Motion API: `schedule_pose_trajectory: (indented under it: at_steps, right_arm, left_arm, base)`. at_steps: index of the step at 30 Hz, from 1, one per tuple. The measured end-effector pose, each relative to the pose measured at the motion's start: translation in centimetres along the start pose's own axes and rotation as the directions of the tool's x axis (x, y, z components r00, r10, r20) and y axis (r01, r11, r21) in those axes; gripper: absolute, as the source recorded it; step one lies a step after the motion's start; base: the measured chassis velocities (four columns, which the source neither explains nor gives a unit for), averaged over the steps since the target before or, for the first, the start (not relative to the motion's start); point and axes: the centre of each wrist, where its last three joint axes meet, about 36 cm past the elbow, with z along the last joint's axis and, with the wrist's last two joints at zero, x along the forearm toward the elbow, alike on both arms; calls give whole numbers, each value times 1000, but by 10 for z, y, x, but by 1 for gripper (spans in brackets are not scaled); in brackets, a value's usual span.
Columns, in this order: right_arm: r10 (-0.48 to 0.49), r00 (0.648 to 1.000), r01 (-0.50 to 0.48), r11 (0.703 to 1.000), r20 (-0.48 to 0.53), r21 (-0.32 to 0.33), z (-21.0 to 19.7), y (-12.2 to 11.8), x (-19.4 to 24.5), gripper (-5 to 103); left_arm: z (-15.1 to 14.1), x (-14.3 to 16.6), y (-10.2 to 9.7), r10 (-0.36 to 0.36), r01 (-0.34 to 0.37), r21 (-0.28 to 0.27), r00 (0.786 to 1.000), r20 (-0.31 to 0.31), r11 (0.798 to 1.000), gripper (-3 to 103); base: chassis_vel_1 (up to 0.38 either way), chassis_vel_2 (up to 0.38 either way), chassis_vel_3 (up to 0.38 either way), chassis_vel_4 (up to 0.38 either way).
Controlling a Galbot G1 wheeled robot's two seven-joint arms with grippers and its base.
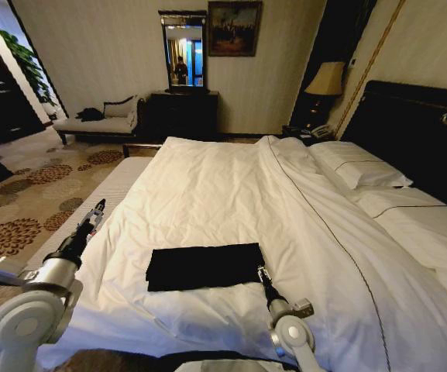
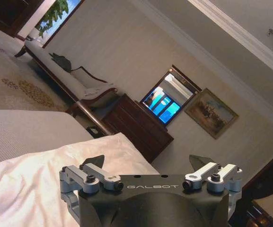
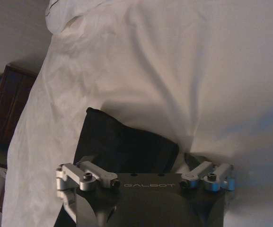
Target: Fold the clothes on the bed.
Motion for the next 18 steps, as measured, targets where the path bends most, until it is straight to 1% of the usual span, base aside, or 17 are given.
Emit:
schedule_pose_trajectory:
  at_steps: [1, 4, 6, 9, 10, 14, 16, 18]
  right_arm:
    - [0, 1000, 0, 1000, 0, 0, 0, 0, 0, 97]
    - [-14, 1000, 14, 1000, -8, -16, 5, 4, -1, 82]
    - [-18, 1000, 17, 1000, -7, -19, 5, 5, -2, 82]
    - [-23, 1000, 23, 999, -1, -24, 4, 7, -8, 65]
    - [-23, 1000, 23, 999, -1, -24, 4, 7, -8, 65]
    - [-27, 1000, 27, 999, 3, -29, 2, 9, -14, 44]
    - [-25, 1000, 26, 999, 4, -29, 2, 9, -17, 44]
    - [-23, 1000, 23, 999, 7, -26, 2, 8, -22, 33]
  left_arm:
    - [0, 0, 0, 0, 0, 0, 1000, 0, 1000, 100]
    - [3, 1, 0, -5, 5, 1, 1000, -2, 1000, 100]
    - [3, 1, 0, -5, 5, 1, 1000, -2, 1000, 100]
    - [3, 2, -1, -5, 5, 0, 1000, -3, 1000, 100]
    - [3, 2, -1, -5, 5, 0, 1000, -3, 1000, 100]
    - [4, 2, -1, -6, 6, -2, 1000, -4, 1000, 100]
    - [5, 2, -1, -6, 6, -1, 1000, -5, 1000, 100]
    - [7, 2, -2, -6, 6, -1, 1000, -7, 1000, 100]
  base:
    - [0, 0, 0, 0]
    - [0, 0, 0, 0]
    - [0, 0, 0, 0]
    - [0, 0, 0, 0]
    - [0, 0, 0, 0]
    - [0, 0, 0, 0]
    - [0, 0, 0, 0]
    - [0, 0, 0, 0]
